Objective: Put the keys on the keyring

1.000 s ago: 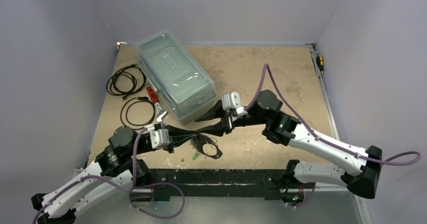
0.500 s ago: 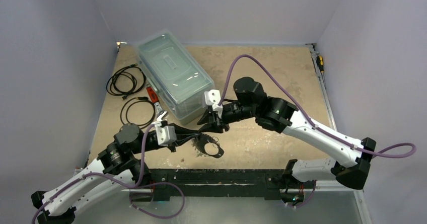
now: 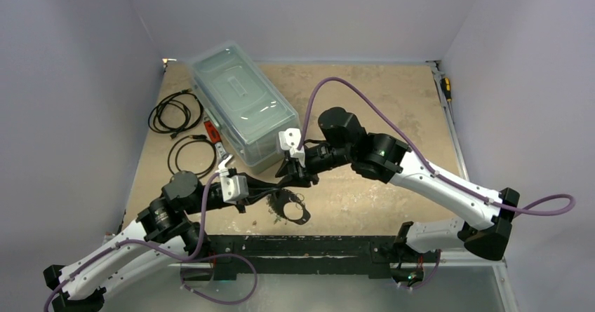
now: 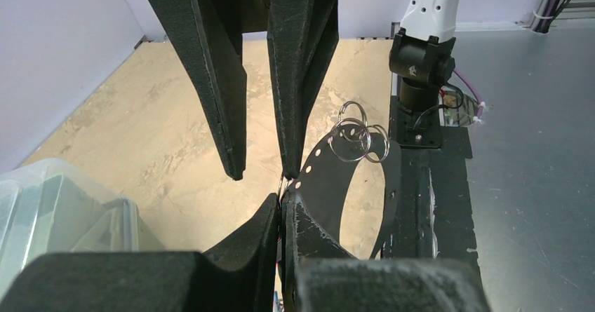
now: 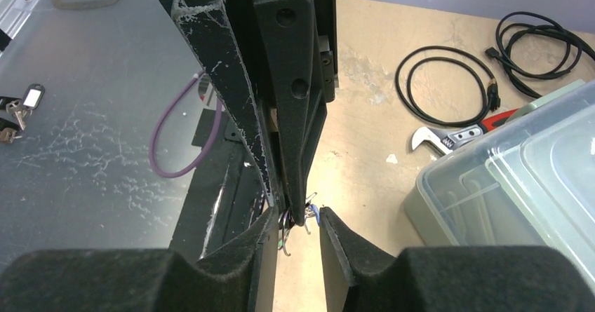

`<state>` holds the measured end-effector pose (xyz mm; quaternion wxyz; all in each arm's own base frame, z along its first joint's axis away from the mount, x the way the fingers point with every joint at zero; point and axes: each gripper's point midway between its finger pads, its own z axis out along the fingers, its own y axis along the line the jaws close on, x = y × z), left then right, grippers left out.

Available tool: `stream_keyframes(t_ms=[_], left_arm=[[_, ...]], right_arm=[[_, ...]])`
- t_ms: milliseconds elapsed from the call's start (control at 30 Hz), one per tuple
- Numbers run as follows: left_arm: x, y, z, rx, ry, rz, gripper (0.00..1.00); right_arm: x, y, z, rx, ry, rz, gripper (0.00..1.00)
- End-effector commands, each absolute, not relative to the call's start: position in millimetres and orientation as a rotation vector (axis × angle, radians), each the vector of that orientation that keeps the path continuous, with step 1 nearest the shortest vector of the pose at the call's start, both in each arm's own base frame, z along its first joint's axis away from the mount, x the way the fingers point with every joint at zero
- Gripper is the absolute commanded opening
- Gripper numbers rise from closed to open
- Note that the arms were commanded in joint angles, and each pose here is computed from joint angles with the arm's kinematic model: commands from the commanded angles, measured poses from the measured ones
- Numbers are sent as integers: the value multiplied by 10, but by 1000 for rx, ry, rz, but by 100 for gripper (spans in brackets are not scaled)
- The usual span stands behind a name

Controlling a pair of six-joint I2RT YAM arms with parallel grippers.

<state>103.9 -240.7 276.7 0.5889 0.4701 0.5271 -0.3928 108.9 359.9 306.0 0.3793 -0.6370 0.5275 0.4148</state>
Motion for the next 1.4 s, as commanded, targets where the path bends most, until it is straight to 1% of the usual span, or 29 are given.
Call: stream_keyframes(t_ms=[0,200,433,667,733,900,1067,1367], left_arm=[[1061,-2379,3191,1024,1119,-906,0],[1064,-2378,3190,1022,1121,-905,0],[1056,-2380,3192,1025,1117,-908,0],[1047,-2375,3202,1025,1110,-910,0],[1043,-2371,3214,1023,1105,-910,0],[1039,-2367,3218,1022,1103,-911,0],[1033,-2361,3227,1020,1098,-911,0],[1054,-2341,3234,1007,1102,-898,0]], right_arm=[[969,3544,3307,-1615,1265,1091,33],[961,3550,3255,-1618,1283,1101,39],[1032,3599,3182,-1605,1309,1078,40],[1138,3646,3025,-1606,1380,1035,33],[1137,3648,3020,-1609,1379,1035,30],[1133,3641,3011,-1611,1383,1035,30],[1132,3647,2990,-1616,1388,1038,24],[1128,3645,2910,-1627,1418,1041,29]])
